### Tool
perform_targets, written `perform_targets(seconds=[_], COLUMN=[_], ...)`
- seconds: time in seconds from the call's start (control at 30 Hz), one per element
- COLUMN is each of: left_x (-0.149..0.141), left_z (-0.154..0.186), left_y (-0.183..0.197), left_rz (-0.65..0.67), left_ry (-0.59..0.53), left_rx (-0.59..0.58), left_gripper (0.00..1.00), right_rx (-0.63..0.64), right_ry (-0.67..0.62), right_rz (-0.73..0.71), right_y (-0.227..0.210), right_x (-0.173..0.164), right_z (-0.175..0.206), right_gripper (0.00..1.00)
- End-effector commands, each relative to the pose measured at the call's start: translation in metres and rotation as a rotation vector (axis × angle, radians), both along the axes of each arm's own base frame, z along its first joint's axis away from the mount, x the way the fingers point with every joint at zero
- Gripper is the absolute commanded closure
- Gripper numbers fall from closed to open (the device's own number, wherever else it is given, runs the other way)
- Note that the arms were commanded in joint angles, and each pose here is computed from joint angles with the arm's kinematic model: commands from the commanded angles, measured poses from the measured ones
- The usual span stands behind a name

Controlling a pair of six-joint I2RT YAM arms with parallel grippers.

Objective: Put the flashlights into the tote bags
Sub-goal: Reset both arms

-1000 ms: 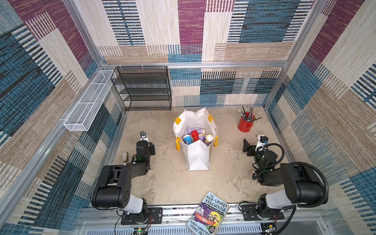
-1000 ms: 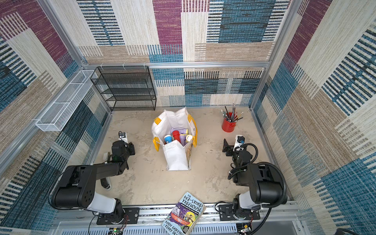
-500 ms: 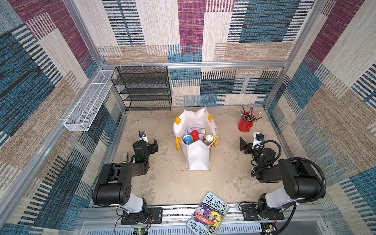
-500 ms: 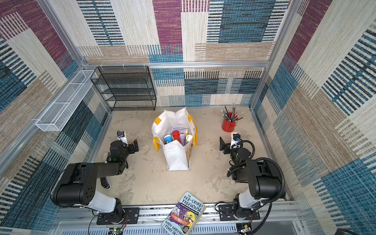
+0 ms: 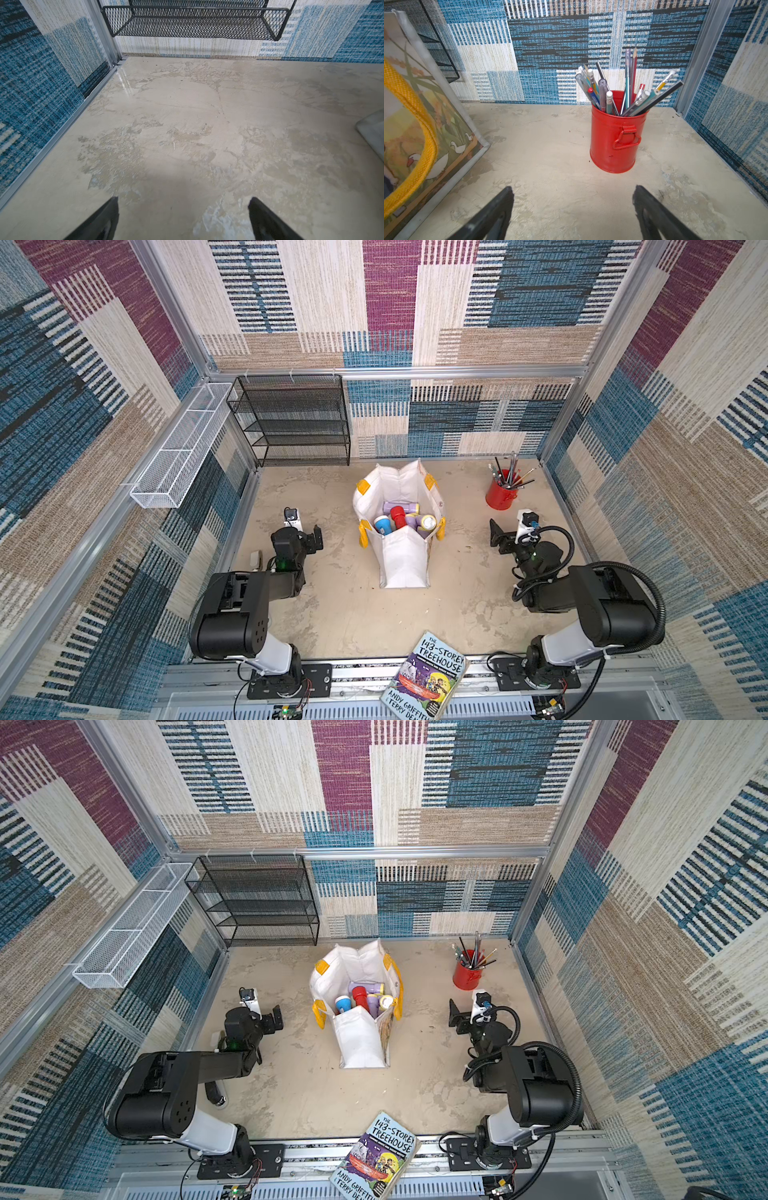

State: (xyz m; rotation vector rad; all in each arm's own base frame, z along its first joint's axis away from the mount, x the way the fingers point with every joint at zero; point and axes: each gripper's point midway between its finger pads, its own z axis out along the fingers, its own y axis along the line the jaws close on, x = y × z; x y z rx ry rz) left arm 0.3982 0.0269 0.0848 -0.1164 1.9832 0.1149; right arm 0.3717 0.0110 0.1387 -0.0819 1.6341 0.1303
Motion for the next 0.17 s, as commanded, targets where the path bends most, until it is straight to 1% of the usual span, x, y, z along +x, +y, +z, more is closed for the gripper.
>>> perform_targets(seconds=[0.0,0.13], left_x=[0.0045,0.0032], left_z=[0.0087,0.0095], left_y=[-0.003,-0.0027], left_rz=[-0.024,-0.025], left_ry=[-0.04,-0.043], left_rx=[-0.012,-0.009], left_gripper=[0.01,0.0], right_rx=[-0.01,-0.009], right_ry=[-0.019,-0.02], right_rz=[-0.015,-0.019], right_y=[-0.0025,-0.0027], right_x=[0.002,0.002], right_z=[0.0049,0.0052], right_gripper=[0.09,0.09])
